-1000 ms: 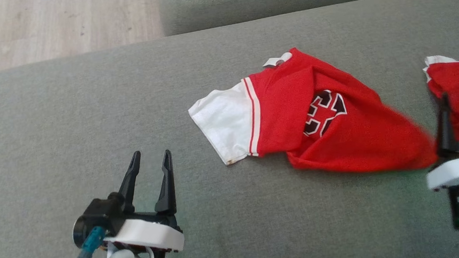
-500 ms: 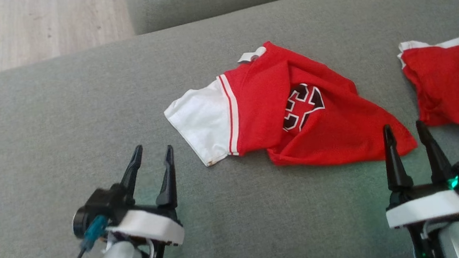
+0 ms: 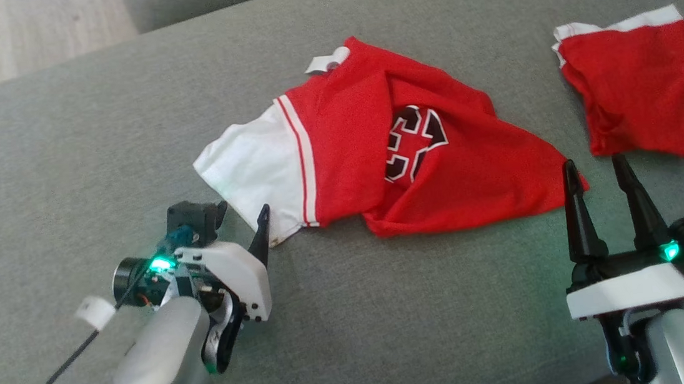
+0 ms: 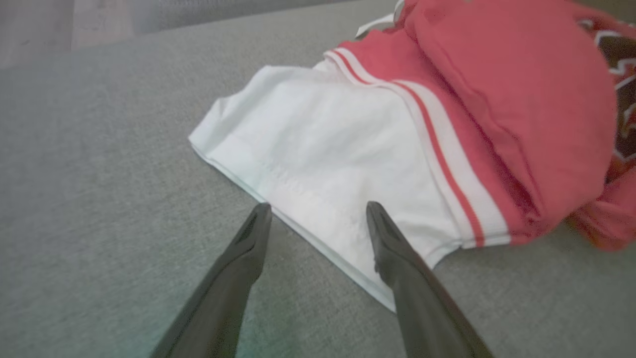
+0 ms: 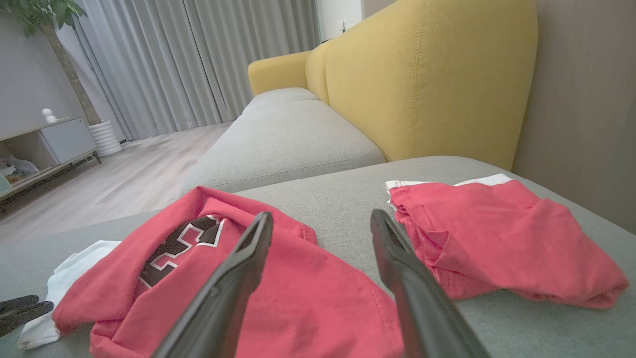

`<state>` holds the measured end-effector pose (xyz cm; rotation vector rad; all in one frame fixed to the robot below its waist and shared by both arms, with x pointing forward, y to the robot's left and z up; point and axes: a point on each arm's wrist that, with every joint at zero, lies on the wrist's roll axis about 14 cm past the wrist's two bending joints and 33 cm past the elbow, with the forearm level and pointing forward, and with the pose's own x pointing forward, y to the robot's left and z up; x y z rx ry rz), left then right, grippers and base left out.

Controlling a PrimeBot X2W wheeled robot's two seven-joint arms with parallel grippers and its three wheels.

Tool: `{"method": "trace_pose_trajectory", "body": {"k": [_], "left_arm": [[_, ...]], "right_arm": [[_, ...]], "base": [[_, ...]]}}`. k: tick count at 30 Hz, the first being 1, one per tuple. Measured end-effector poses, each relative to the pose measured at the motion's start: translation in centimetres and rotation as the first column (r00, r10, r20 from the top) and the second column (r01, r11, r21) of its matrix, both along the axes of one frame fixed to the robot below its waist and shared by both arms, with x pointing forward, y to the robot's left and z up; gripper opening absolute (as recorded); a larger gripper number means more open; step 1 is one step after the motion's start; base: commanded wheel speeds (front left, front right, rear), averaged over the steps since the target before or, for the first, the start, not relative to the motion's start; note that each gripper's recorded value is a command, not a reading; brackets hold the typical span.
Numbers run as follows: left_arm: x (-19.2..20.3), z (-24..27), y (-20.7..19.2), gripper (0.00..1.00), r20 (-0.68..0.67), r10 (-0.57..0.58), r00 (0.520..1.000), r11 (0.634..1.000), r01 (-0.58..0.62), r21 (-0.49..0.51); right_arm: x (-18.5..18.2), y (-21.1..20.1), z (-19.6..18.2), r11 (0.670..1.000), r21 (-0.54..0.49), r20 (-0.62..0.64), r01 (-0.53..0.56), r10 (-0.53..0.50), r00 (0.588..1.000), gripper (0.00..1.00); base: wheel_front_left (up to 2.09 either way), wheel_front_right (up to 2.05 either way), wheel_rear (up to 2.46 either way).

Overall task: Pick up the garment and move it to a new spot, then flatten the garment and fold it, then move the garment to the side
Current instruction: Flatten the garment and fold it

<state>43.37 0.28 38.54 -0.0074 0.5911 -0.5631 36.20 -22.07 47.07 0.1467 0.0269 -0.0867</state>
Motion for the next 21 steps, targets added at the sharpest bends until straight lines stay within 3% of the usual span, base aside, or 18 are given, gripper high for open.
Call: {"method": "trace_pose_trajectory", "body": {"k": [7, 8, 9, 15, 21], "left_arm": [[0.6, -1.5, -1.9, 1.00, -0.071, -0.075, 0.995, 0.997, 0.075, 0.005], [0.6, -1.5, -2.1, 0.37, -0.079, -0.087, 0.993, 0.996, 0.087, 0.003], [0.7, -1.5, -2.2, 0.00, -0.083, -0.095, 0.992, 0.995, 0.096, 0.000], [1.8, -0.9, -2.2, 0.00, -0.033, -0.072, 0.997, 0.997, 0.071, -0.023], [7.4, 4.2, 1.1, 0.00, 0.182, 0.080, 0.980, 0.994, -0.065, -0.088]], "right_arm": [[-0.2, -1.1, -0.4, 0.999, 0.001, -0.016, 0.038, -0.037, 0.999, 1.00], [-0.2, -1.2, -0.4, 0.999, 0.000, -0.014, 0.040, -0.040, 0.999, 1.00], [0.0, -1.3, -0.3, 0.999, -0.001, -0.010, 0.041, -0.041, 0.999, 1.00], [0.0, -1.5, -0.2, 0.999, -0.003, -0.011, 0.046, -0.046, 0.999, 1.00], [0.2, -1.2, -0.2, 0.999, -0.001, -0.008, 0.037, -0.037, 0.999, 1.00]], "base": [[0.00, 0.00, 0.00], [0.00, 0.00, 0.00], [0.00, 0.00, 0.00], [0.00, 0.00, 0.00], [0.00, 0.00, 0.00]]}}
